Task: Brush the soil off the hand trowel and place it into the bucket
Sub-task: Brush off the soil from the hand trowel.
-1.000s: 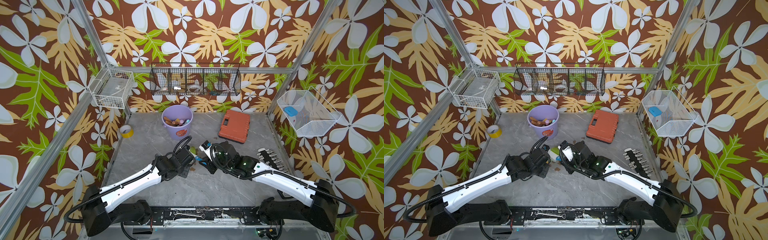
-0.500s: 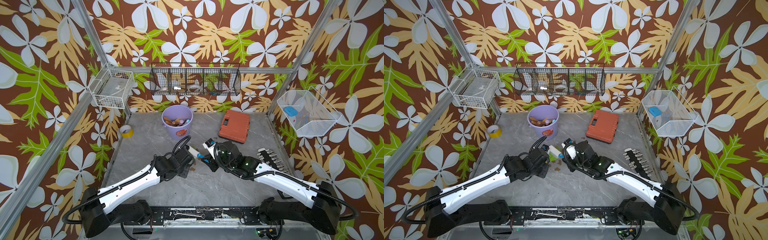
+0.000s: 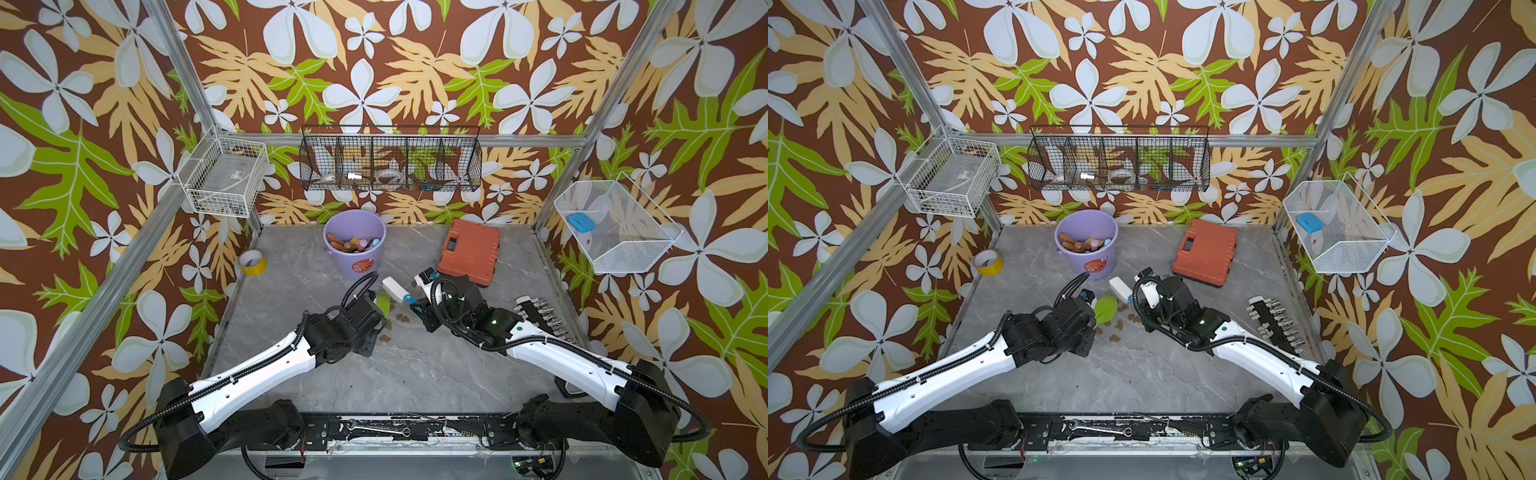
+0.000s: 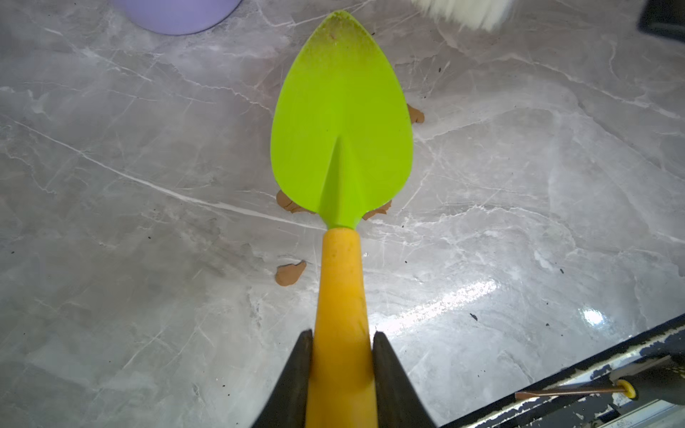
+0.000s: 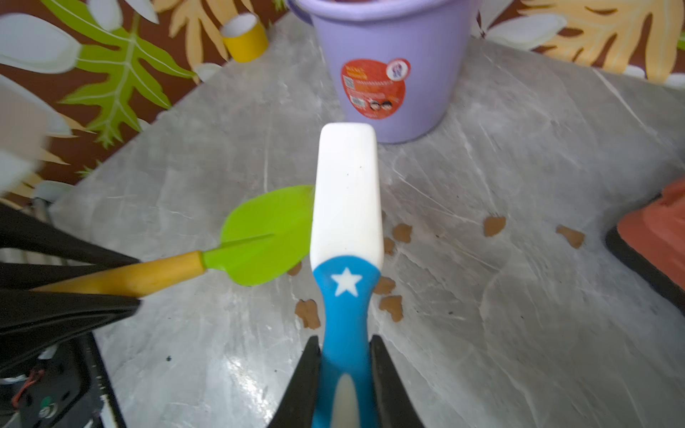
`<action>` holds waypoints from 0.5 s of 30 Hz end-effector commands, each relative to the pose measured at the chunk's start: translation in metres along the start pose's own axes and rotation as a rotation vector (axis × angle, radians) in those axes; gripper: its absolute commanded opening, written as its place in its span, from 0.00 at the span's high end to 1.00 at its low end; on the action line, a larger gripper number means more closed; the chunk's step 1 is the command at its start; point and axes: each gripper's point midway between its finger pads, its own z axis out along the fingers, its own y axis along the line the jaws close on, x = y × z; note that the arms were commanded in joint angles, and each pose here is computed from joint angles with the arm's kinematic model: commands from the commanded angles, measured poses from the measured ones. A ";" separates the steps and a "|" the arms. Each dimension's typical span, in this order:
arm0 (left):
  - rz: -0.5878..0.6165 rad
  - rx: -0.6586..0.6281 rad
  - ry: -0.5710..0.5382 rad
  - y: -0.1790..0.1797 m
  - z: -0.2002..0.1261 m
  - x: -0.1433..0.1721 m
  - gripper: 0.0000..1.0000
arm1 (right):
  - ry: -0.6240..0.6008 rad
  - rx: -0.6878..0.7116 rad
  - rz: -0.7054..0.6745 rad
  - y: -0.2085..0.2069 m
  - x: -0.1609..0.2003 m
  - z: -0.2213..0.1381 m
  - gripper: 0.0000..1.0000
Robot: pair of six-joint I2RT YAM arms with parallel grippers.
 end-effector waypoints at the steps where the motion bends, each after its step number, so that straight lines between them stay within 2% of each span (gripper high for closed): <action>1: -0.008 -0.008 -0.030 0.001 0.000 -0.007 1.00 | -0.010 -0.188 -0.056 0.042 0.000 -0.004 1.00; 3: -0.013 -0.007 -0.036 0.001 -0.001 -0.009 1.00 | 0.063 -0.229 -0.044 0.048 0.017 0.003 1.00; 5: -0.017 -0.002 -0.042 0.001 -0.003 -0.010 1.00 | 0.132 -0.202 -0.042 0.041 0.034 0.015 1.00; 8: -0.021 0.003 -0.051 0.002 -0.004 -0.011 1.00 | 0.171 -0.003 -0.008 -0.004 0.041 0.031 1.00; 10: -0.021 0.007 -0.049 0.001 -0.004 -0.010 1.00 | 0.101 0.112 0.035 -0.036 0.025 0.029 1.00; 12: -0.025 0.008 -0.054 0.002 -0.002 -0.011 1.00 | -0.023 0.216 0.078 -0.064 -0.001 0.016 1.00; 15: -0.072 0.048 -0.067 0.002 0.003 -0.015 1.00 | -0.179 0.263 0.148 -0.080 -0.035 -0.005 1.00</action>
